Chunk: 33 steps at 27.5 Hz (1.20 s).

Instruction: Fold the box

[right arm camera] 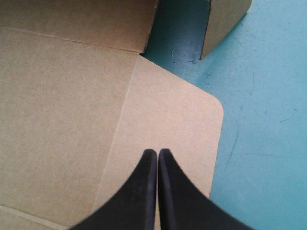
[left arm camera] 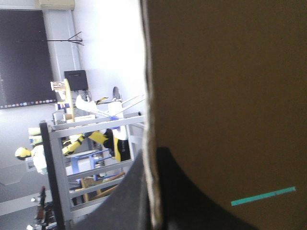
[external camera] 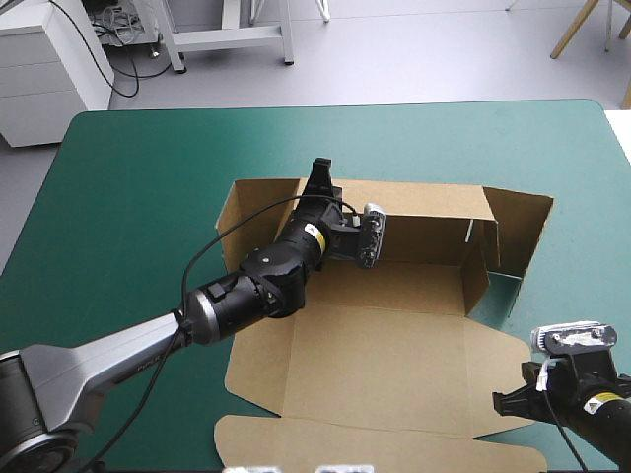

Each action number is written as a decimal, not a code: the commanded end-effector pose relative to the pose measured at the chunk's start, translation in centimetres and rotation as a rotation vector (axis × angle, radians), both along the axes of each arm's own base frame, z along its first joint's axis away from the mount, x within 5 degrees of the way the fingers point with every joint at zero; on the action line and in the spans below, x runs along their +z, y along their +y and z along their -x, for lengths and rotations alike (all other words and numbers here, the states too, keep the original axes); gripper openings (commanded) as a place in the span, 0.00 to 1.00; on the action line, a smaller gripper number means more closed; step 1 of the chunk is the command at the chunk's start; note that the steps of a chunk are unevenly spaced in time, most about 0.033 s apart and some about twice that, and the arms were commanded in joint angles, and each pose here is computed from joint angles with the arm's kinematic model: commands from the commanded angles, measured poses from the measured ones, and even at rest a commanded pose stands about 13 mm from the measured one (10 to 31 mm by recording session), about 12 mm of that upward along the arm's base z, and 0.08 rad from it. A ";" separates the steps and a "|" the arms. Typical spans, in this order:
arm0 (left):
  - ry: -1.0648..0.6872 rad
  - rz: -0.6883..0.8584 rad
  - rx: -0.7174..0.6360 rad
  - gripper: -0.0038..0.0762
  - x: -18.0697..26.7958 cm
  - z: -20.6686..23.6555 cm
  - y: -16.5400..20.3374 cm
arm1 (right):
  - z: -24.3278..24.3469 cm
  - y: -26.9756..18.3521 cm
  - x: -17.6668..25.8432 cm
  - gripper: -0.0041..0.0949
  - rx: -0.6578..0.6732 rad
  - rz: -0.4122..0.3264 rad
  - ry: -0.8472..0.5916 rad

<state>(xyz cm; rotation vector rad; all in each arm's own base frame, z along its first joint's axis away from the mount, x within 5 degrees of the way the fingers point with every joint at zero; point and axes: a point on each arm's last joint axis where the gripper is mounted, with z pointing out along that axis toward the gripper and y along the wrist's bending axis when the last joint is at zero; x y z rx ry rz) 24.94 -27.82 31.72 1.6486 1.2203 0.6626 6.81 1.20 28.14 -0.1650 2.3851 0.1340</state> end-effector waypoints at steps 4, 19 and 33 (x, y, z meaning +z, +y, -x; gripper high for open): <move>-0.162 0.015 -0.071 0.04 -0.5 3.3 -1.0 | -0.4 0.0 1.0 0.03 -0.006 -0.004 -0.070; -0.216 0.030 -0.035 0.04 -0.8 3.3 -0.6 | -0.4 -0.1 1.0 0.34 -0.022 -0.006 -0.068; -0.216 0.030 -0.035 0.04 -0.8 3.3 -0.6 | -0.5 -0.5 1.1 0.68 -0.112 -0.031 -0.070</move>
